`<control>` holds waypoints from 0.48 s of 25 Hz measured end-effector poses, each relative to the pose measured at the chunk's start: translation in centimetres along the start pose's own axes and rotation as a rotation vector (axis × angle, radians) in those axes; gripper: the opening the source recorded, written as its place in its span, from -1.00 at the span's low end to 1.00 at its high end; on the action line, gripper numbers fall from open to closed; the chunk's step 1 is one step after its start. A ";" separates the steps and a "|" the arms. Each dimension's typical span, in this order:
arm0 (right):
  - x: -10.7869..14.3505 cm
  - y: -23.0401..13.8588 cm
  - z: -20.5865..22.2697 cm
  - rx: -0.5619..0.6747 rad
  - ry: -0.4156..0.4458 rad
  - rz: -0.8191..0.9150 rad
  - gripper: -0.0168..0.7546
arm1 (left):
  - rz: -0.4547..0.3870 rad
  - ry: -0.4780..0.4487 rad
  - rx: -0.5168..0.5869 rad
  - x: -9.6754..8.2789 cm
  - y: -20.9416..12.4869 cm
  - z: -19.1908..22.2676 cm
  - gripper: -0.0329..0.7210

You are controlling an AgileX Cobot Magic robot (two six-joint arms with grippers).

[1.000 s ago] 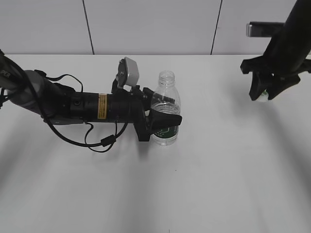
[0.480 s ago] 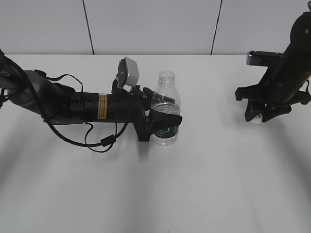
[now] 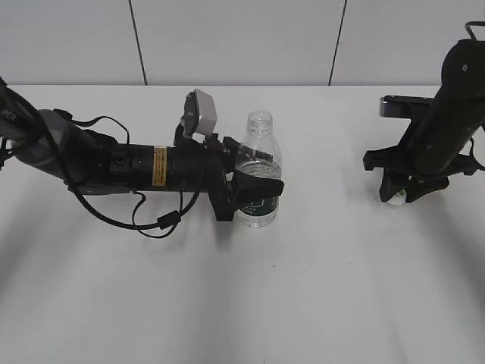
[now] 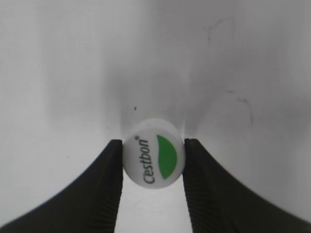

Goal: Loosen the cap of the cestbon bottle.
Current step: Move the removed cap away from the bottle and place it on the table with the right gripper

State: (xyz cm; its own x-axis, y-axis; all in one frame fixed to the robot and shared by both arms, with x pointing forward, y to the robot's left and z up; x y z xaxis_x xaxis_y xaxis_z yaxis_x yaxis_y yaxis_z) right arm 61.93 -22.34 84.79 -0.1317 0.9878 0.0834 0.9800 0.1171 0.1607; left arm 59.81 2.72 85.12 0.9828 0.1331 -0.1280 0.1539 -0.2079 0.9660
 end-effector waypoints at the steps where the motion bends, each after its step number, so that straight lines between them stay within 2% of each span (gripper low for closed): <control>1: 0.0 0.0 0.0 0.001 0.000 0.000 -0.18 | 0.000 0.000 0.000 0.0 0.0 0.0 0.15; 7: 0.0 -0.1 0.0 0.004 -0.003 -0.003 -0.16 | 0.000 0.000 0.000 0.0 0.0 0.0 0.15; 9: 0.0 -0.1 0.0 0.008 -0.003 -0.003 -0.03 | 0.000 0.000 0.000 0.0 0.0 0.0 0.15; 12: 0.0 -0.1 0.0 0.008 -0.003 -0.003 0.34 | 0.000 0.000 0.000 0.0 0.0 0.0 0.15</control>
State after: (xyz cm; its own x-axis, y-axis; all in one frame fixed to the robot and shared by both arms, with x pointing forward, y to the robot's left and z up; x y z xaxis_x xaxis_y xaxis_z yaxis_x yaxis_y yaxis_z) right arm 61.81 -22.39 84.75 -0.1346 0.9876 0.0802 0.9807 0.1212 0.1536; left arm 59.81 2.72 85.12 0.9828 0.1331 -0.1280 0.1539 -0.2079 0.9660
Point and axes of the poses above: a point on each arm's last joint axis where the gripper is mounted, z pointing out along that axis toward the gripper, x along the wrist's bending axis when the last joint is at zero, y = z × x, the point moved 5 cm from there along z, pointing out along that axis toward the gripper, and after that the axes turned 1 degree about -z, right-handed, at the moved point
